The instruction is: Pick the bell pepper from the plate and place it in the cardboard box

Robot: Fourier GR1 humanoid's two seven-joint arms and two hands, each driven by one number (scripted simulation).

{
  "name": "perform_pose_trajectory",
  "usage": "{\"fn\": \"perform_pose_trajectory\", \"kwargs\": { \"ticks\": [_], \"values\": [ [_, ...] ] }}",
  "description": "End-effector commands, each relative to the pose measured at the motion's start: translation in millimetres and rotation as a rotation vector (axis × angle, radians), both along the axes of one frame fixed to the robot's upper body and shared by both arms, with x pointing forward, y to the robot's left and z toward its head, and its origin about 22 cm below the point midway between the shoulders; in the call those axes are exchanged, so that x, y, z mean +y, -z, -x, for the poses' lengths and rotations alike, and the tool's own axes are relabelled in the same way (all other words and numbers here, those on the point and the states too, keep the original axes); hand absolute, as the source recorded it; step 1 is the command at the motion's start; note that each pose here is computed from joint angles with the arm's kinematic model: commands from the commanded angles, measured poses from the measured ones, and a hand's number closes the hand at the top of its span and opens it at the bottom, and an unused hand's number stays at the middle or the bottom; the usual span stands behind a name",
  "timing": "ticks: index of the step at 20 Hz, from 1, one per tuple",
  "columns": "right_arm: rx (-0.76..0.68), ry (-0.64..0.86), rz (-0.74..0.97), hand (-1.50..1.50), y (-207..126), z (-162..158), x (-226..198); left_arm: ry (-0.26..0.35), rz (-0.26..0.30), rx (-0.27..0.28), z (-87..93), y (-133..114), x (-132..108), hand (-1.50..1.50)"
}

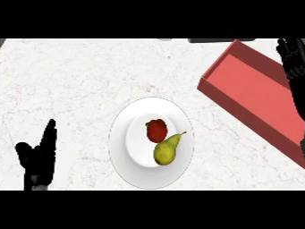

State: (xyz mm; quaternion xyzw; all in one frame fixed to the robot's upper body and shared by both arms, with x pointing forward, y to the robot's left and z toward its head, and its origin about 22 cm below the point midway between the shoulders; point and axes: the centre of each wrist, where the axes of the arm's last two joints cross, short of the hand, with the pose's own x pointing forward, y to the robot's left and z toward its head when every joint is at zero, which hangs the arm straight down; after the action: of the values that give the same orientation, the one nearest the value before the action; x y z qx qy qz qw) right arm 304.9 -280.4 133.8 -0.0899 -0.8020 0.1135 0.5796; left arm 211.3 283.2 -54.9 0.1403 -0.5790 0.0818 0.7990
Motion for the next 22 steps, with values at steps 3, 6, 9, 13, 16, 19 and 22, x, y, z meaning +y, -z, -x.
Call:
{"fn": "perform_pose_trajectory", "kwargs": {
  "ticks": [3,6,9,13,16,19,22],
  "values": [
    [0.15,-0.129,0.028,-1.5,-3,-23,32,0.263,-0.134,-0.178,31.2,-69,-10,0.0],
    [0.255,-0.245,0.059,-1.5,2,-30,56,0.413,-0.269,-0.233,61.7,-95,-1,0.0],
    [0.385,-0.303,0.32,-1.5,12,-33,57,0.481,-0.318,-0.225,67.4,-100,5,0.0],
    [0.387,-0.452,0.413,-1.5,5,-40,79,0.536,-0.363,-0.259,60.9,-111,12,0.0],
    [0.358,-0.58,0.523,-1.5,-5,-42,98,0.56,-0.397,-0.253,57.0,-113,18,0.0],
    [0.328,-0.681,0.629,-1.5,-22,-47,116,0.594,-0.396,-0.298,47.1,-116,16,0.0],
    [0.393,-0.749,0.814,-1.5,-40,-63,126,0.642,-0.357,-0.43,21.8,-135,-1,0.0]
  ]
}}
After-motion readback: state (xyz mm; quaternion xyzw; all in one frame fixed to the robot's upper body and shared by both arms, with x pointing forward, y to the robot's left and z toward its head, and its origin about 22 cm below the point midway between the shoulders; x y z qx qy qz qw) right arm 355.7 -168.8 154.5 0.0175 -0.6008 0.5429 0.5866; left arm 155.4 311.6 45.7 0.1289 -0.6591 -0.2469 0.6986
